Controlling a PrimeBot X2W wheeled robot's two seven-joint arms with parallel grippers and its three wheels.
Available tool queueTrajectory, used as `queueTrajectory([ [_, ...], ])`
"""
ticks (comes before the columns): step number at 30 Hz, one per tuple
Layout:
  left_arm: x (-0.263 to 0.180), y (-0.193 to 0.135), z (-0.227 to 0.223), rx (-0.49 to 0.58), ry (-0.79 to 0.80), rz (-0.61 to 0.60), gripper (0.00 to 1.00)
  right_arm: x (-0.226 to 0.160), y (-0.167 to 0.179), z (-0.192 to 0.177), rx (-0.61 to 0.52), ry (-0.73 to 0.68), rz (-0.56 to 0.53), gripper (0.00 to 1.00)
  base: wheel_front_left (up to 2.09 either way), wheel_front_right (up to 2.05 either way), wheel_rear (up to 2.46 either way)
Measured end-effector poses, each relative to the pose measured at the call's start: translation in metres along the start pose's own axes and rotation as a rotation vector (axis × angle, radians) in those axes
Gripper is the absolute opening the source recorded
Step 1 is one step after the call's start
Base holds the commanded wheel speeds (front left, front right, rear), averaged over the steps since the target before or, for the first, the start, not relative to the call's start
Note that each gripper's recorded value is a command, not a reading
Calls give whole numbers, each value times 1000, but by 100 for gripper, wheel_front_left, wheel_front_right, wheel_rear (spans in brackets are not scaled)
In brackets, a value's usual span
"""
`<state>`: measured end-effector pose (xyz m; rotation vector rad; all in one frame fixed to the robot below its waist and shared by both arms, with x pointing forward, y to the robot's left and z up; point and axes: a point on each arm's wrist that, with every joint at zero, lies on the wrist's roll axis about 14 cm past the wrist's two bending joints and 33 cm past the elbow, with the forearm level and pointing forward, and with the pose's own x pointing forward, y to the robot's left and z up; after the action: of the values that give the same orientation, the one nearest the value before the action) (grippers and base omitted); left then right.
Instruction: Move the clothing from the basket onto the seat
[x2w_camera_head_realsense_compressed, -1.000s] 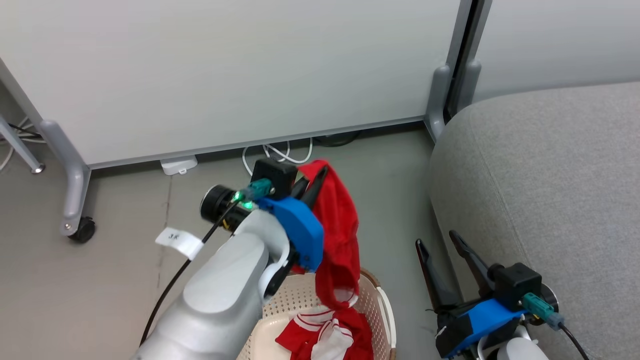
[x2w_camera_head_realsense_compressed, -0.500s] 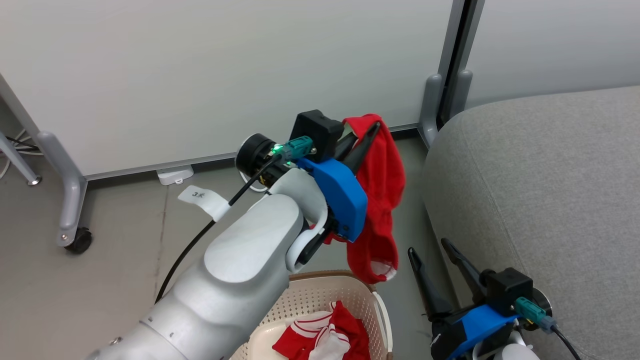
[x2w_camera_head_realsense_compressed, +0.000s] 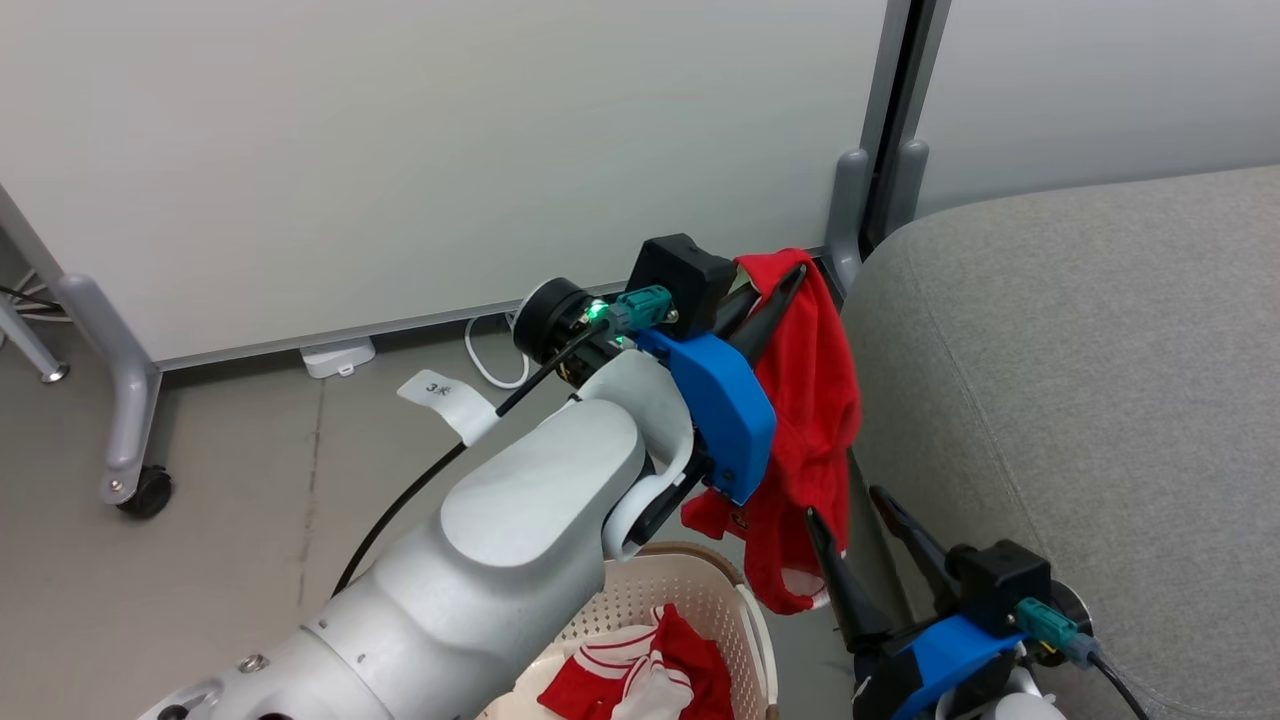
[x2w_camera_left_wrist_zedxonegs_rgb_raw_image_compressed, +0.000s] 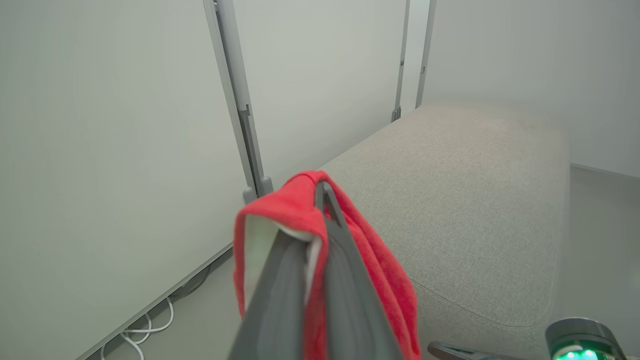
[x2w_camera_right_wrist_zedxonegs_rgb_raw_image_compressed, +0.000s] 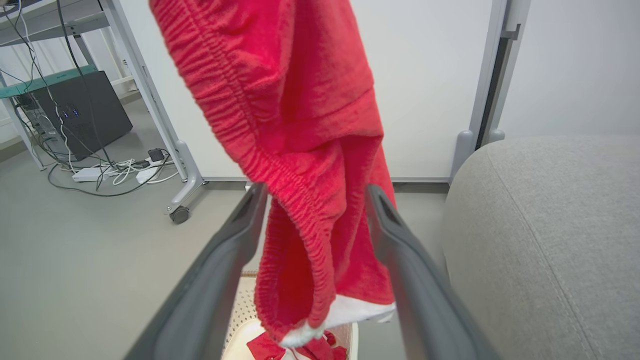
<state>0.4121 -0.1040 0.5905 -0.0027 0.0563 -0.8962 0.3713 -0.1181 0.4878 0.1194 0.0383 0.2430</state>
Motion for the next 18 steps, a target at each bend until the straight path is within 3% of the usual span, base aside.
queueTrajectory([
  [18, 3, -7, 2, -12, -2, -15, 0, 28, 19, 6, -34, 31, 84, 100, 0, 0, 0],
])
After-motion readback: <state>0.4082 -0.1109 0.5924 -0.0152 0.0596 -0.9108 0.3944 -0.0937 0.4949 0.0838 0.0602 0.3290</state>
